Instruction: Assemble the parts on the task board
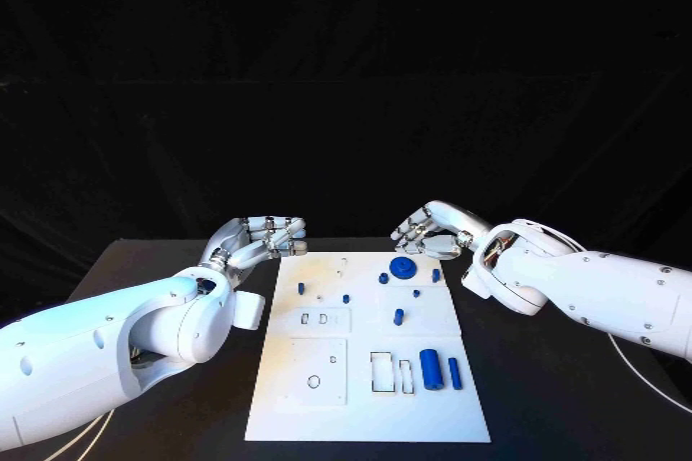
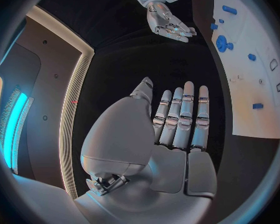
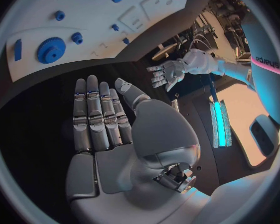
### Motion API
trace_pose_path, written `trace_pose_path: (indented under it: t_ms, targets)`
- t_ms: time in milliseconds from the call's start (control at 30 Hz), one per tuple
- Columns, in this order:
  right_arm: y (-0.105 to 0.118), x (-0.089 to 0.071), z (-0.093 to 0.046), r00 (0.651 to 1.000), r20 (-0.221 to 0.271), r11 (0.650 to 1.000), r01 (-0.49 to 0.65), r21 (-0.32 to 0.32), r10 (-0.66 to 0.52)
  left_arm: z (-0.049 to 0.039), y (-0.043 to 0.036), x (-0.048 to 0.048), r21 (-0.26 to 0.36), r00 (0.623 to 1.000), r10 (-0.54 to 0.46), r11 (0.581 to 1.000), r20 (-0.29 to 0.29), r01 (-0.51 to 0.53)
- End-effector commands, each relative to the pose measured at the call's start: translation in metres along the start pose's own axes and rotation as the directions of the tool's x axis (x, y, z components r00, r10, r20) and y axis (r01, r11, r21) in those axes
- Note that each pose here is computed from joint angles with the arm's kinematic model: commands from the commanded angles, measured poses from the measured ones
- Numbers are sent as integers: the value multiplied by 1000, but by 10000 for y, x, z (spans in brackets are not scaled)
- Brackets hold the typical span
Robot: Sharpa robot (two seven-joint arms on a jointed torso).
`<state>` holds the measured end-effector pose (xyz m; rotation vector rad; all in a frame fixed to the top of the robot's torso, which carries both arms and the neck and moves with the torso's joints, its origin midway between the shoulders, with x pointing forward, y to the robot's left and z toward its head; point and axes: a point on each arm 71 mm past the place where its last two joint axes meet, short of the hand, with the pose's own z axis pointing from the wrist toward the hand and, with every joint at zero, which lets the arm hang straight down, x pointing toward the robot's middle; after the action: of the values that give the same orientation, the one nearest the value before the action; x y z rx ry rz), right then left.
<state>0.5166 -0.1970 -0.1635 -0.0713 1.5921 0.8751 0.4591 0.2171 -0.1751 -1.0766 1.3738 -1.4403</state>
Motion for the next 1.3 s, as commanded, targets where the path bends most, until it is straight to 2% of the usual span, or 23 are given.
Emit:
trace_pose_path:
  t_ms: [33, 167, 433, 833, 1300]
  targets:
    - [23, 57, 25, 952, -92, 955, 296, 18, -293, -46, -66, 108, 2, 996, -14, 1000, -89, 14]
    - [48, 64, 61, 913, -104, 916, 399, 35, -394, -104, -135, 164, 8, 993, -25, 1000, -117, 26]
    - [116, 112, 141, 874, -120, 878, 477, 33, -470, -175, -270, 252, 21, 987, -48, 998, -154, 52]
    - [170, 161, 226, 864, -128, 870, 493, 21, -487, -214, -380, 292, 36, 983, -57, 997, -175, 64]
    - [241, 191, 254, 867, -118, 873, 488, 0, -485, -206, -400, 268, 35, 984, -57, 997, -170, 64]
